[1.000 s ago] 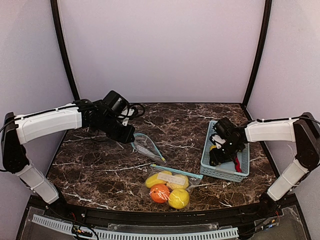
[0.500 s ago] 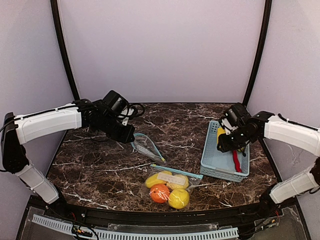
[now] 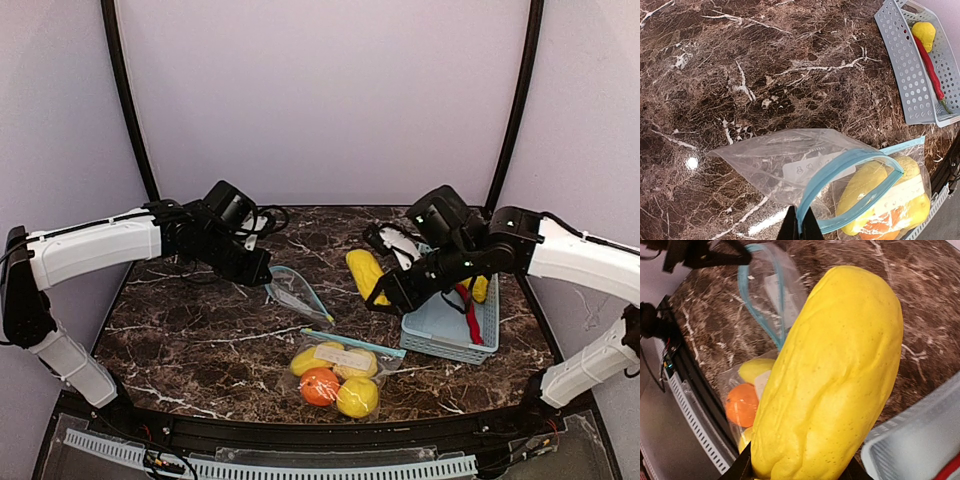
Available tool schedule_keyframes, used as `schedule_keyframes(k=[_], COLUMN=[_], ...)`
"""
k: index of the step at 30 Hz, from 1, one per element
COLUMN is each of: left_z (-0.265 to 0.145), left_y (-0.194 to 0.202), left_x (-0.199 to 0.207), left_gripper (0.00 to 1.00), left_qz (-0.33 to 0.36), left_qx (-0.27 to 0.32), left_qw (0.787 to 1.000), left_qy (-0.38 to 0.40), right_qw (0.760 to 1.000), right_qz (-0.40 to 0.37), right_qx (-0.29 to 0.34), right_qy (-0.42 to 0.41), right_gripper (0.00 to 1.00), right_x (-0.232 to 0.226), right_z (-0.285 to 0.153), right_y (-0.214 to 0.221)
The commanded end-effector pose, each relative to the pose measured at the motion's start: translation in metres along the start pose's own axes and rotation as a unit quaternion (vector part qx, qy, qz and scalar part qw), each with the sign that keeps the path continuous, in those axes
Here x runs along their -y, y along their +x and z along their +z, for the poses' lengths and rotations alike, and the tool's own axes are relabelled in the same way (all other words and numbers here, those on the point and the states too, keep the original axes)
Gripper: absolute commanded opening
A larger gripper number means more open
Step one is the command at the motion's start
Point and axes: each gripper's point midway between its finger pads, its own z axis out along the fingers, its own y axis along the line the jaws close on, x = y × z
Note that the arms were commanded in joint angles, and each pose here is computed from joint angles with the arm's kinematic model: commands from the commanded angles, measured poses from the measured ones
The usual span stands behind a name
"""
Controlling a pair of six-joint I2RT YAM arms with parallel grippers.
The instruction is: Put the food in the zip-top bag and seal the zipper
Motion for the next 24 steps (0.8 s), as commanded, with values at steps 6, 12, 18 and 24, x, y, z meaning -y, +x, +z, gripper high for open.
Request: schedule_keyframes(k=[6,12,18,24], left_z=[-0.008,-0.006,-0.006,-0.003], left_y=[0.000,0.002,0.005,0.009], left_x=[0.005,0.012,0.021,0.028], left_gripper=[0.01,0.01,0.01,0.01], left_qz=[0.006,0.029,0.057,0.076], left_qx=[0.010,0.011,0.015,0.015], left_qw=[1.000,0.999,0.997,0.994], left_qy=[0.015,0.030,0.053,0.077], right_qw=[0.986,0.981,0.977,0.966], right_qz=[-0.062,-0.039,0.021,0.052], right_qx=[-0.046,-0.079,-0.104,-0.137], right_qy=[-0.151,-0.173,-0.187,-0.213], right_gripper=[0.25,0.25,0.23,0.23], right_x=[-0.096,-0.104,-0.087,-0.085], right_z=[0.040,0.065,0.085,0.101], right_y=[-0.015,-0.023,-0.032,-0.033])
